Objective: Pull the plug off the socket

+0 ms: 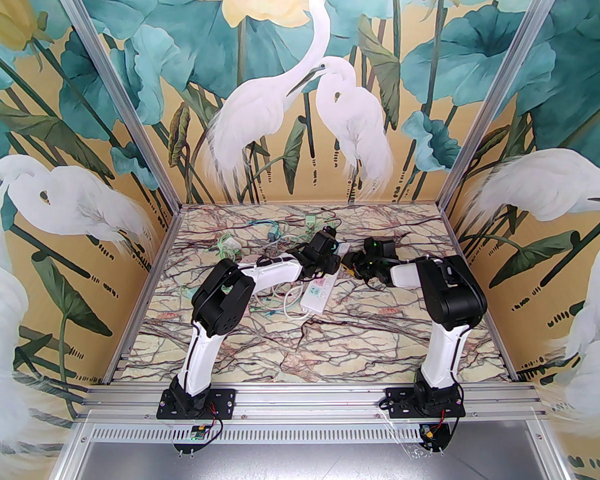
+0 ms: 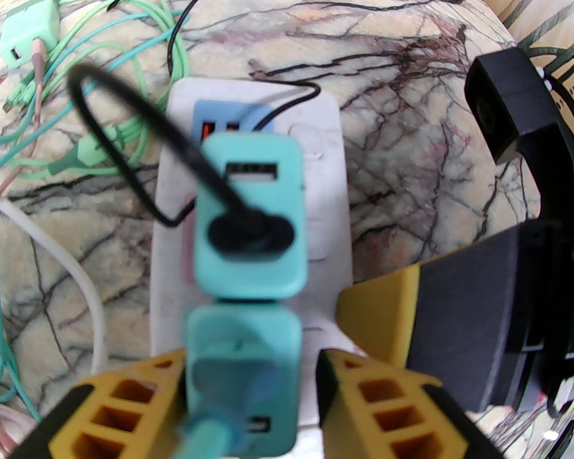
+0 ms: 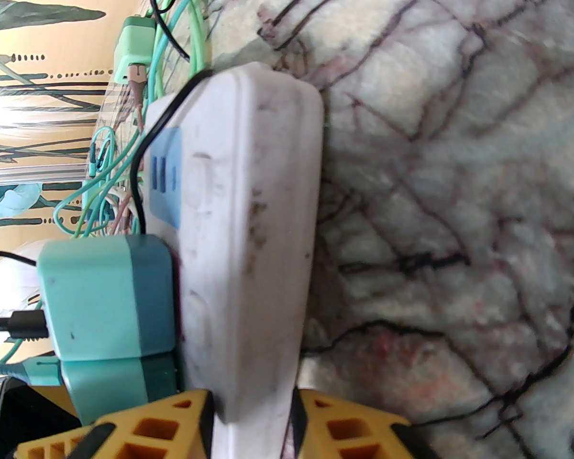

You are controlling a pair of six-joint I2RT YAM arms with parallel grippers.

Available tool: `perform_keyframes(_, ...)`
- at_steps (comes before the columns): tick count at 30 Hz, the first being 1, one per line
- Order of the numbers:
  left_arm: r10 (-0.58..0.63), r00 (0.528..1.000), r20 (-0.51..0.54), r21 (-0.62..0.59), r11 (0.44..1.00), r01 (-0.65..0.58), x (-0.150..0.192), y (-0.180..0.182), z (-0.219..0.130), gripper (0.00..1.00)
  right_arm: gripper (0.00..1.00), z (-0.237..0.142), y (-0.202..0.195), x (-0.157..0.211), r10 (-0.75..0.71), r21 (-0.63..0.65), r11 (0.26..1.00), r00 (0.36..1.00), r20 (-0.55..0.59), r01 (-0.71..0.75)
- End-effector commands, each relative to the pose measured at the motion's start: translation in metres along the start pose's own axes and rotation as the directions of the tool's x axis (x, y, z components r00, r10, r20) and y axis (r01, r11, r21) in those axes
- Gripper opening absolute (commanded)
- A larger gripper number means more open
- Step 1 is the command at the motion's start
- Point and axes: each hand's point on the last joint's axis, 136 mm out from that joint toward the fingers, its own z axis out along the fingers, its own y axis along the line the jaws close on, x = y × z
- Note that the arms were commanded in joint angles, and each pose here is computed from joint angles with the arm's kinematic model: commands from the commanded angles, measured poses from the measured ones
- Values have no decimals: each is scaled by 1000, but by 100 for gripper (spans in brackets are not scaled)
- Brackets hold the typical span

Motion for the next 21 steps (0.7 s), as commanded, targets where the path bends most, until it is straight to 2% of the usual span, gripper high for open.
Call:
perform_keyframes(1,39,999,-32,-26,999,-40,10,3,12,36,35,7,-30,7,59,101,993,998,-24,-56)
perform_keyframes(4,44,998,-43,-38,998,-46,13,6,13,22,35,6,-32,8,63,120,991,998,-23,-60)
perform_keyframes(6,43,998,-38,-39,998,-44,11,5,11,21,35,4,-34,7,60,140,989,998,-17,-57)
perform_keyframes(10,18,1000,-19,-37,999,-18,4,4,4,12,35,5,-39,9,68,161,985,997,-24,-63)
perform_keyframes(19,-55,998,24,76,996,53,-21,-19,-19,10,34,6,-43,11,58,202,978,998,-32,-50)
perform_keyframes(21,-40,998,44,66,997,37,-27,-20,-24,9,34,7,-44,12,55,209,977,998,-35,-46)
